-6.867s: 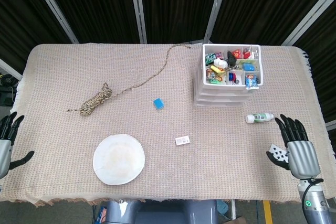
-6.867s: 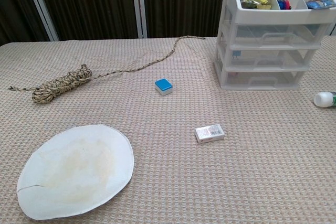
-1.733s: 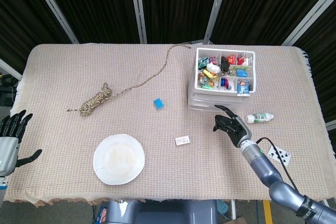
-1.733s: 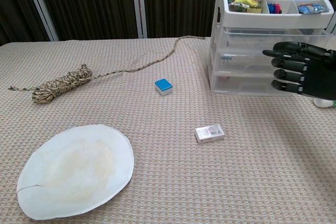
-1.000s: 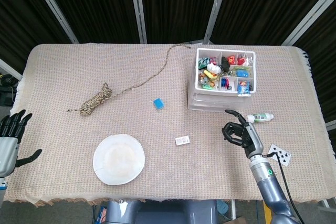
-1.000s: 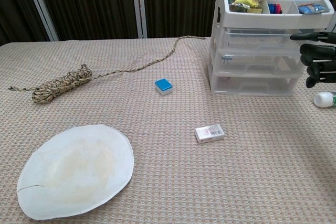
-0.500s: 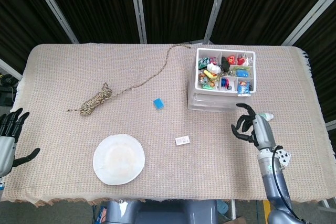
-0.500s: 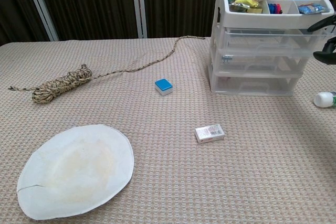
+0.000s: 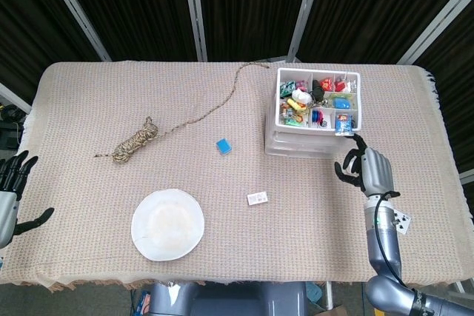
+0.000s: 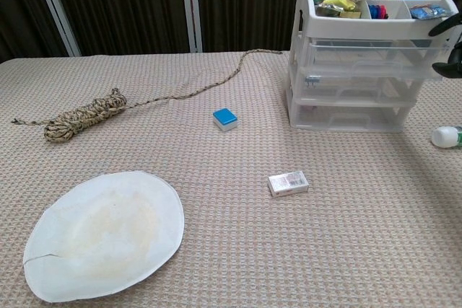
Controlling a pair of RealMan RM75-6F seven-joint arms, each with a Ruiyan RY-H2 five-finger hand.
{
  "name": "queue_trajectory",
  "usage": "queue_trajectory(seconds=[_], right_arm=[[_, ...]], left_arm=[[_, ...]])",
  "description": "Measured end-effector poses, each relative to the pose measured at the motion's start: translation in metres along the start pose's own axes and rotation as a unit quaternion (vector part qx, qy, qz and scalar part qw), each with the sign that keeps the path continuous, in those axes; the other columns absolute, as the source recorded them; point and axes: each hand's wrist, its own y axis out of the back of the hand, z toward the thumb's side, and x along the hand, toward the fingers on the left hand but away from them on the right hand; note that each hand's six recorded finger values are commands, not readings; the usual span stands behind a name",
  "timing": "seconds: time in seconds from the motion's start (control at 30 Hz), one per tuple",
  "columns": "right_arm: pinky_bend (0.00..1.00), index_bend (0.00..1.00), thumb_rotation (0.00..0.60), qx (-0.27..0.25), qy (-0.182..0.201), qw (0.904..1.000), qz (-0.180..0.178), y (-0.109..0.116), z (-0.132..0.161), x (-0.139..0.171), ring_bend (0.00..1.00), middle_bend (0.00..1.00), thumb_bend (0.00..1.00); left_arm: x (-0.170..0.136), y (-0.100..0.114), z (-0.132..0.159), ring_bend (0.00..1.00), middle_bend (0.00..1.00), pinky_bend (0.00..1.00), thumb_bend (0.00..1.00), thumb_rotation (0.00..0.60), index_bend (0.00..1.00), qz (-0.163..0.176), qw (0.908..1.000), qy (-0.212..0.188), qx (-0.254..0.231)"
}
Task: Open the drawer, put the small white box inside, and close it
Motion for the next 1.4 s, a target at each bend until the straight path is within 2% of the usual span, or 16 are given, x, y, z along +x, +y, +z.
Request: queue_trajectory(seconds=[0.1,0.23,0.53,1.07,1.4], right_arm=[[0.57,0.22,0.600,0.005,-0.004,0.9999,0.009,-0.005,0.001,-0.001,0.64,0.64,0.30],[0.57,0.30,0.600,0.008,-0.010,0.9998,0.018,-0.012,-0.001,-0.002,0.64,0.64,0.30],[0.57,0.37,0.600,-0.004,-0.006,0.9998,0.018,-0.017,0.000,-0.002,0.64,0.64,0.30],[0.57,0.37,0.600,-0.015,0.002,0.9997,0.019,-0.017,-0.006,0.019,0.64,0.64,0.30],[0.57,0.36,0.600,-0.028,0.007,0.9991,0.032,-0.017,-0.013,0.035,0.64,0.64,0.30]], left_arm=[[0.000,0.000,0.000,0.00,0.00,0.00,0.21,0.600,0.06,0.000,1.0000,0.000,0.000],[0.000,-0.001,0.000,0.00,0.00,0.00,0.21,0.600,0.06,-0.002,1.0000,0.000,0.001],[-0.001,-0.001,0.001,0.00,0.00,0.00,0.21,0.600,0.06,-0.003,1.0000,-0.001,-0.004],[-0.001,-0.002,0.002,0.00,0.00,0.00,0.21,0.600,0.06,-0.006,1.0000,-0.002,-0.002],[-0.002,-0.003,0.004,0.00,0.00,0.00,0.21,0.600,0.06,-0.005,1.0000,-0.004,-0.002]])
